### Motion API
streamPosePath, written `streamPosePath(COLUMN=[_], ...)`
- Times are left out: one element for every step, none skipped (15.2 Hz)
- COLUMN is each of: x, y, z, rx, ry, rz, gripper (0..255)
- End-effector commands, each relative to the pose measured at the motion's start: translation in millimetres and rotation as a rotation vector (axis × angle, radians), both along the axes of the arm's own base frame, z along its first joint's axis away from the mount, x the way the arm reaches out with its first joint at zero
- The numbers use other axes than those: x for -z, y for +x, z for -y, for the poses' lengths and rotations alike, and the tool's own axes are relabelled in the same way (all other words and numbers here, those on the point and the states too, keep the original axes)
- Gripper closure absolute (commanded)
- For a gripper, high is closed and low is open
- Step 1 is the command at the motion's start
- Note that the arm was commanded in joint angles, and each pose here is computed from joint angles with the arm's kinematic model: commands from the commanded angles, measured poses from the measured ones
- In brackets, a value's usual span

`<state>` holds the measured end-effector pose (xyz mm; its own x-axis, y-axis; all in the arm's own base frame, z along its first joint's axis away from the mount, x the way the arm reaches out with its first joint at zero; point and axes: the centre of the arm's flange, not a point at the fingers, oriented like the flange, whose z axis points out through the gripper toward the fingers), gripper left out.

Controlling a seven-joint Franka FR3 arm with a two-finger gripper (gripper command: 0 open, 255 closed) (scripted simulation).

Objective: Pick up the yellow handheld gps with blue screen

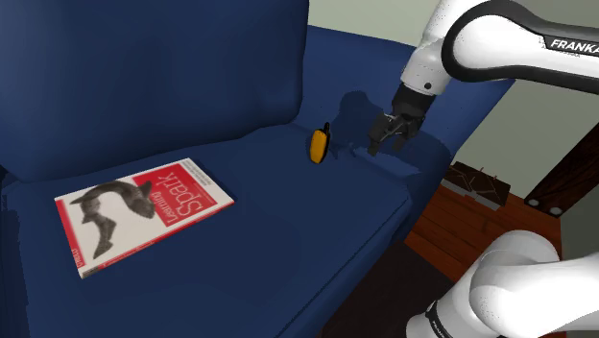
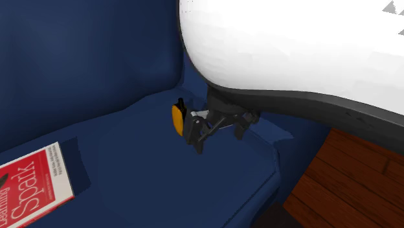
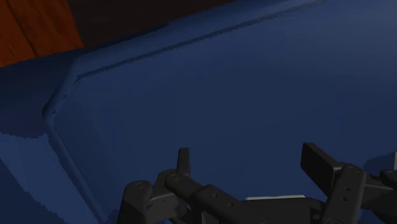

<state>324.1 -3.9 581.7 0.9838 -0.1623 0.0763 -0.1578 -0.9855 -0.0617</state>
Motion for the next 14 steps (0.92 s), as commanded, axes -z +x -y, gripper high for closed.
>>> streamPosePath(x=[0.0, -0.7, -1.4, -2.1, -2.6, -3.1, -3.4, -3.6, -3.6, -3.5, -3.2, -2.6, -1.9, -0.9], y=[0.0, 12.6, 25.3, 38.1, 50.9, 63.7, 76.3, 88.9, 101.3, 113.4, 125.3, 136.8, 148.0, 158.8], z=[0.0, -2.2, -3.7, -4.3, -4.1, -3.1, -1.4, 1.2, 4.5, 8.6, 13.4, 18.9, 25.2, 32.0], rx=[0.000, 0.062, 0.123, 0.185, 0.246, 0.308, 0.370, 0.431, 0.493, 0.554, 0.616, 0.678, 0.739, 0.801], ry=[0.000, 0.024, 0.049, 0.073, 0.098, 0.122, 0.147, 0.171, 0.196, 0.220, 0.245, 0.269, 0.293, 0.318], rz=[0.000, -0.007, -0.014, -0.020, -0.027, -0.034, -0.041, -0.048, -0.055, -0.061, -0.068, -0.075, -0.082, -0.089], gripper=[0, 0, 0, 0, 0, 0, 0, 0, 0, 0, 0, 0, 0, 0])
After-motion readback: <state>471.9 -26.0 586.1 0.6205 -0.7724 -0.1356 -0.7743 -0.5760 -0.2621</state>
